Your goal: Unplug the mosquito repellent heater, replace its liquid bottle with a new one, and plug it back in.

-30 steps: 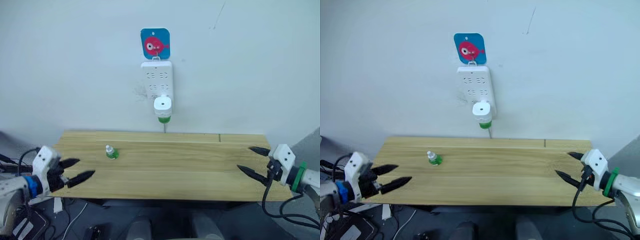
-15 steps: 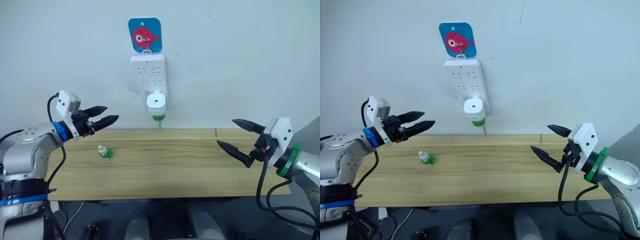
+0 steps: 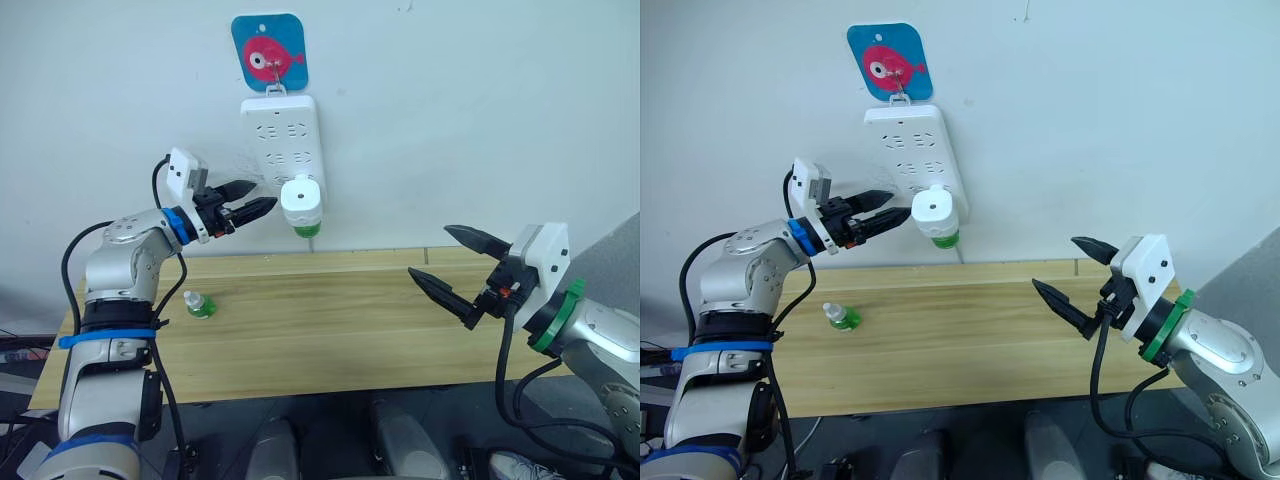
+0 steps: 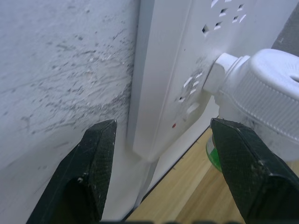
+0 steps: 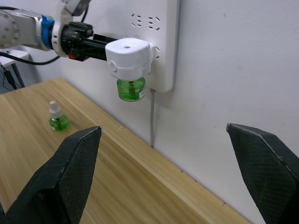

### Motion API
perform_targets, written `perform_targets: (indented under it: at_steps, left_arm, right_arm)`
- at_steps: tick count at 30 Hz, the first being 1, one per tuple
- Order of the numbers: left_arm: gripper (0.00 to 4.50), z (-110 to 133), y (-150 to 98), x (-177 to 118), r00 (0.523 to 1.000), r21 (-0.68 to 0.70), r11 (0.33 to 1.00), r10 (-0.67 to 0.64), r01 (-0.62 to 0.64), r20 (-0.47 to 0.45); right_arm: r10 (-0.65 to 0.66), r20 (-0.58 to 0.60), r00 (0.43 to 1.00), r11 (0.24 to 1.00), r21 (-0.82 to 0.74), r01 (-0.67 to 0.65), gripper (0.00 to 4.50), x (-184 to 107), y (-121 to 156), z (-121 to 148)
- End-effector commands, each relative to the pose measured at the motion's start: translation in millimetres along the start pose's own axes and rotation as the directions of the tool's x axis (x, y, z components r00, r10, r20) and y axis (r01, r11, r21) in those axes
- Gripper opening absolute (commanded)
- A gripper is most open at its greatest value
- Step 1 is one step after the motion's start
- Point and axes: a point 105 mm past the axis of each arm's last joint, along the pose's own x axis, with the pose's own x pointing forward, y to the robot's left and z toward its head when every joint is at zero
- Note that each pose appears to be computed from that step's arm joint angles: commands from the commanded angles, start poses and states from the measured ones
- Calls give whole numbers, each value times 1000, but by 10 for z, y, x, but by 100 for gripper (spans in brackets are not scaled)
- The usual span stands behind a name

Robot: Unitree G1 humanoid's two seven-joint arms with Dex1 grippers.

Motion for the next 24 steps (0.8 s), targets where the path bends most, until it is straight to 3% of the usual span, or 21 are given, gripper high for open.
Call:
perform_targets:
  at_steps: [1, 16, 24]
  left_arm:
    - [338, 159, -45, 91, 998, 49, 998, -43, 41, 40]
    - [338, 375, -265, 251, 977, 90, 976, -206, 200, 61]
    - [338, 454, -285, 281, 973, 114, 971, -219, 210, 76]
  right_arm:
    - [20, 45, 999, 999, -29, -18, 450, 19, 79, 138]
    - [72, 64, 995, 997, -3, -72, 450, 78, 177, 210]
    - [119, 78, 990, 993, 17, -121, 450, 133, 269, 257]
